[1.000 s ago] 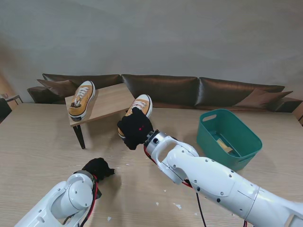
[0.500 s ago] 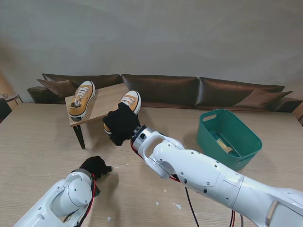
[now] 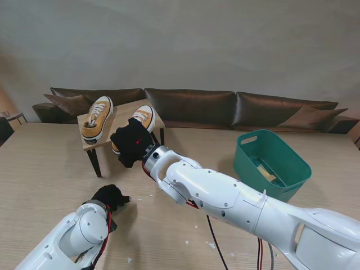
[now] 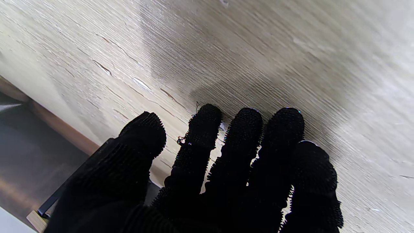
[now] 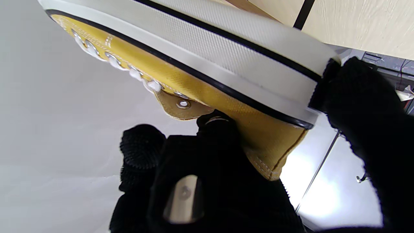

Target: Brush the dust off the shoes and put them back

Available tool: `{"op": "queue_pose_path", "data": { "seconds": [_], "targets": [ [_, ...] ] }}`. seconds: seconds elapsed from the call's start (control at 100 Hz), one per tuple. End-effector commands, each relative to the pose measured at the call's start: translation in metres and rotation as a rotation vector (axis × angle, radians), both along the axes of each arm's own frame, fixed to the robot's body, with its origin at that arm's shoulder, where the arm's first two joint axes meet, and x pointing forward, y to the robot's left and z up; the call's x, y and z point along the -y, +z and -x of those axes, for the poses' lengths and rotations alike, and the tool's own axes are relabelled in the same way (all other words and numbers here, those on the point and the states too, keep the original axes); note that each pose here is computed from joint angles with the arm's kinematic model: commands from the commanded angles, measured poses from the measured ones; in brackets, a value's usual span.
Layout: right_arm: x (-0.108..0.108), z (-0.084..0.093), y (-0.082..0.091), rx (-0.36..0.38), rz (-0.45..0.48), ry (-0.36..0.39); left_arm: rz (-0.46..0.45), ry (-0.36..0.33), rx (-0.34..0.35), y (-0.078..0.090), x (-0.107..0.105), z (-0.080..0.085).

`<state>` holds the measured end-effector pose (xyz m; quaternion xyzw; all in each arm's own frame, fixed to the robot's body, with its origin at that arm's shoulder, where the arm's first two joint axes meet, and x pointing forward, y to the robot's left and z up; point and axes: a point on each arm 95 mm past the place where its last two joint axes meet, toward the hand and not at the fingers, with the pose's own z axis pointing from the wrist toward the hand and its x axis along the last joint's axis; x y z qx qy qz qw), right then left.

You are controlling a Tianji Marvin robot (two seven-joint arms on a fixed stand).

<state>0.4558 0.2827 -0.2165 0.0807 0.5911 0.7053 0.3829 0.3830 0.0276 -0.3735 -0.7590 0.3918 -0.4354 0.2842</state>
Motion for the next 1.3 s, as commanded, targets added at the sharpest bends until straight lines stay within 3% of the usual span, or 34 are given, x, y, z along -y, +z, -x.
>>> {"op": "queue_pose_path", "data": {
  "seconds": [0.0,0.61,1.07,1.29],
  "targets": [
    [-0.011,0.001,0.01,0.011,-0.012,0.016,-0.006,0.016,-0.089,-0.026,-0.006,0.014],
    [-0.042,-0.028,0.003,-0.036,-0.076,0.058,-0.021,0.093,-0.11,-0.031,-0.011,0.015],
    [-0.055,-0.067,-0.009,-0.071,-0.017,0.029,-0.031,0.124,-0.138,-0.03,-0.011,0.013],
    [-0.053,-0.077,-0.011,-0.082,0.006,-0.003,-0.025,0.129,-0.154,-0.032,-0.011,0.01]
  ]
}}
